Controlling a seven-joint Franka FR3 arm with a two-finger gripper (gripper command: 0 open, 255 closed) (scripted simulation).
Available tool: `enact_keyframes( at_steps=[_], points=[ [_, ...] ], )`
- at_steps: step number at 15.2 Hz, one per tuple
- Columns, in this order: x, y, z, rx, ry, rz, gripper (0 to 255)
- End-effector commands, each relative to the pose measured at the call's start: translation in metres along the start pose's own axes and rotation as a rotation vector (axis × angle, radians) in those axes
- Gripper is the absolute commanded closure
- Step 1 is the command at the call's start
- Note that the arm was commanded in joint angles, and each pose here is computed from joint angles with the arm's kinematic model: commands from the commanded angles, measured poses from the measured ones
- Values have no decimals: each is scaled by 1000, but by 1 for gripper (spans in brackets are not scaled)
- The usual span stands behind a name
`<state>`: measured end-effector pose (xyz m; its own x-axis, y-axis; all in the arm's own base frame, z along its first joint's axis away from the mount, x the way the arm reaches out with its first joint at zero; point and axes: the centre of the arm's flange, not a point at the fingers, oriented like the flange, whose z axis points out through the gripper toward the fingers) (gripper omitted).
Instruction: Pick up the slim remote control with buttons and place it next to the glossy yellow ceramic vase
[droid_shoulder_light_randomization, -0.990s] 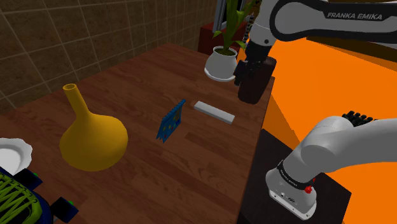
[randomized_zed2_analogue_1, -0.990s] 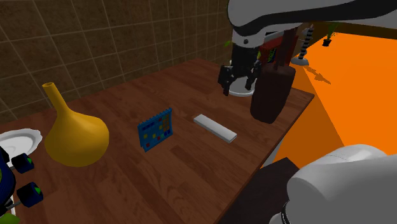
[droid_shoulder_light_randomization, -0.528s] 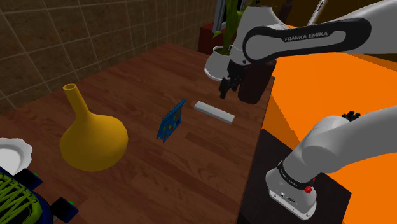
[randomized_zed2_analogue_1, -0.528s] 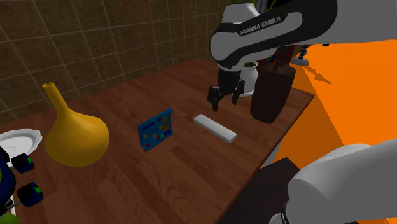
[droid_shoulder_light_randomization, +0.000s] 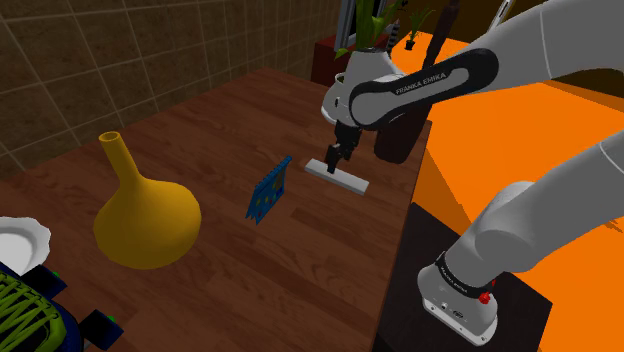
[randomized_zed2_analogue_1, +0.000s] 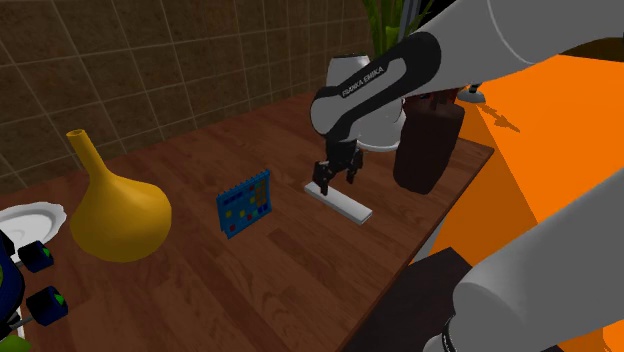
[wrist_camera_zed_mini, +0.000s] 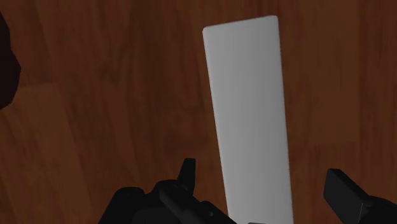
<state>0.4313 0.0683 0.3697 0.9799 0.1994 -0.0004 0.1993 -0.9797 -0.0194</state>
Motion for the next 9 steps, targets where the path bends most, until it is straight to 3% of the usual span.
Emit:
enact_keyframes(
  at_steps=[1, 9],
  points=[
    [2, -2, 14, 1, -1, -6, 0],
    [2, -2, 44, 1, -1, -6, 0]
  ],
)
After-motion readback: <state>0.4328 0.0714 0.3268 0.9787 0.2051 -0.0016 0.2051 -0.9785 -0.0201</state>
